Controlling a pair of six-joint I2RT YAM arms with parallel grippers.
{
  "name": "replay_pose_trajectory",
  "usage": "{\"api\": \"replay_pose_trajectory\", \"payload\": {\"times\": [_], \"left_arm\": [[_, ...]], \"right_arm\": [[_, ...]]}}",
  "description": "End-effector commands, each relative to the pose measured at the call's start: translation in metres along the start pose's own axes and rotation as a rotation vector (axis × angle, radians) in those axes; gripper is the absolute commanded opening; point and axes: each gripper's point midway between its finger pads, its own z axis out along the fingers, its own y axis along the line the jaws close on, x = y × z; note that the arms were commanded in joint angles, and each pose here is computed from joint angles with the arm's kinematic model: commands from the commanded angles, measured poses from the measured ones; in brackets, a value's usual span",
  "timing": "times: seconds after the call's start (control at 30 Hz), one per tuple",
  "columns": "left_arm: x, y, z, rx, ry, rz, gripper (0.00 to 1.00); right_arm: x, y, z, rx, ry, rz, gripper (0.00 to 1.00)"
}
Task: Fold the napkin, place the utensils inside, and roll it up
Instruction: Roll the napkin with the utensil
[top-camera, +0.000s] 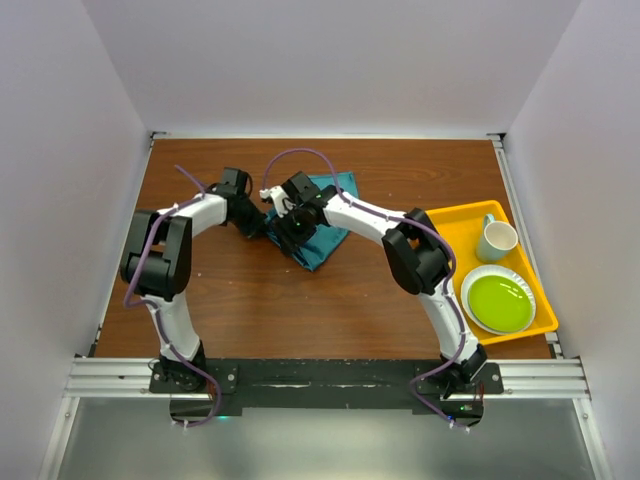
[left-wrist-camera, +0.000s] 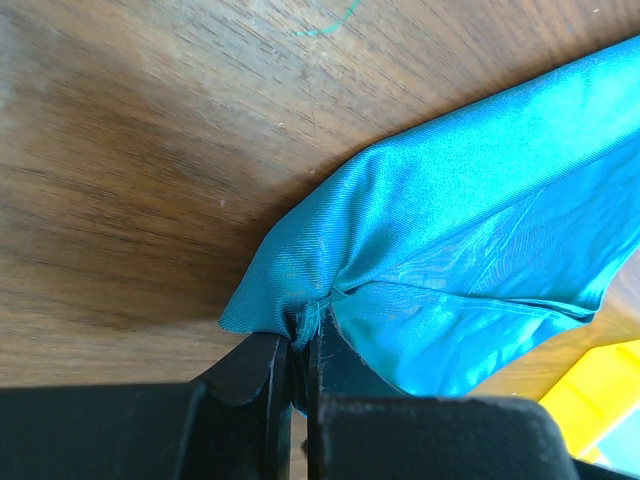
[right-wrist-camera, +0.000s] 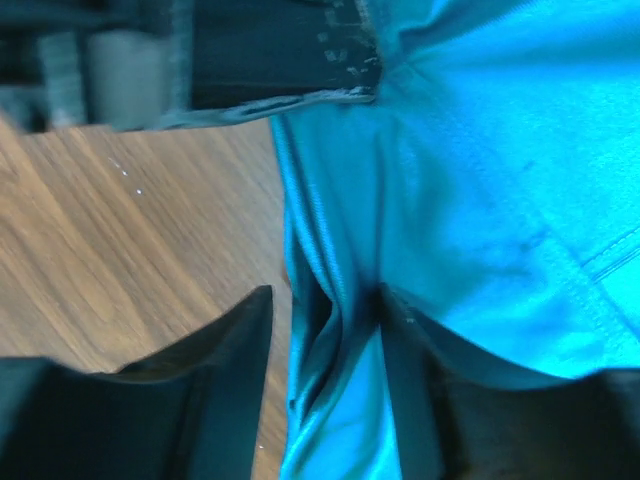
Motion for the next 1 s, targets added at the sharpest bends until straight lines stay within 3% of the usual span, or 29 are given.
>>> {"api": "replay_pose_trajectory", "payload": {"times": [0.0,0.2,0.5,0.6,0.93,0.97], "left_arm": [[0.011,0.020,0.001,-0.116,0.063,0.015,0.00],[0.012,0.019,-0.001,-0.130,0.086,0.020,0.00],[0.014,0.019,0.001,-0.137,0.110,0.046,0.00],[0.014,0.021,0.001,-0.146,0.114,0.051,0.00],[0.013,0.021,0.000,-0.156,0.124,0.068,0.00],[0.014,0.022,0.002,-0.160,0.130,0.070,0.00]], "right_arm": [[-0.015,0.012,-0.026,0.051,-0.045,-0.049,0.61],[-0.020,0.016,-0.021,0.150,-0.075,-0.137,0.74],[-0.027,0.005,-0.006,0.379,-0.141,-0.215,0.74],[-0.026,-0.001,0.000,0.408,-0.142,-0.221,0.71],[0.002,-0.016,0.013,0.455,-0.098,-0.231,0.40],[0.006,-0.016,0.017,0.445,-0.087,-0.231,0.34]]}}
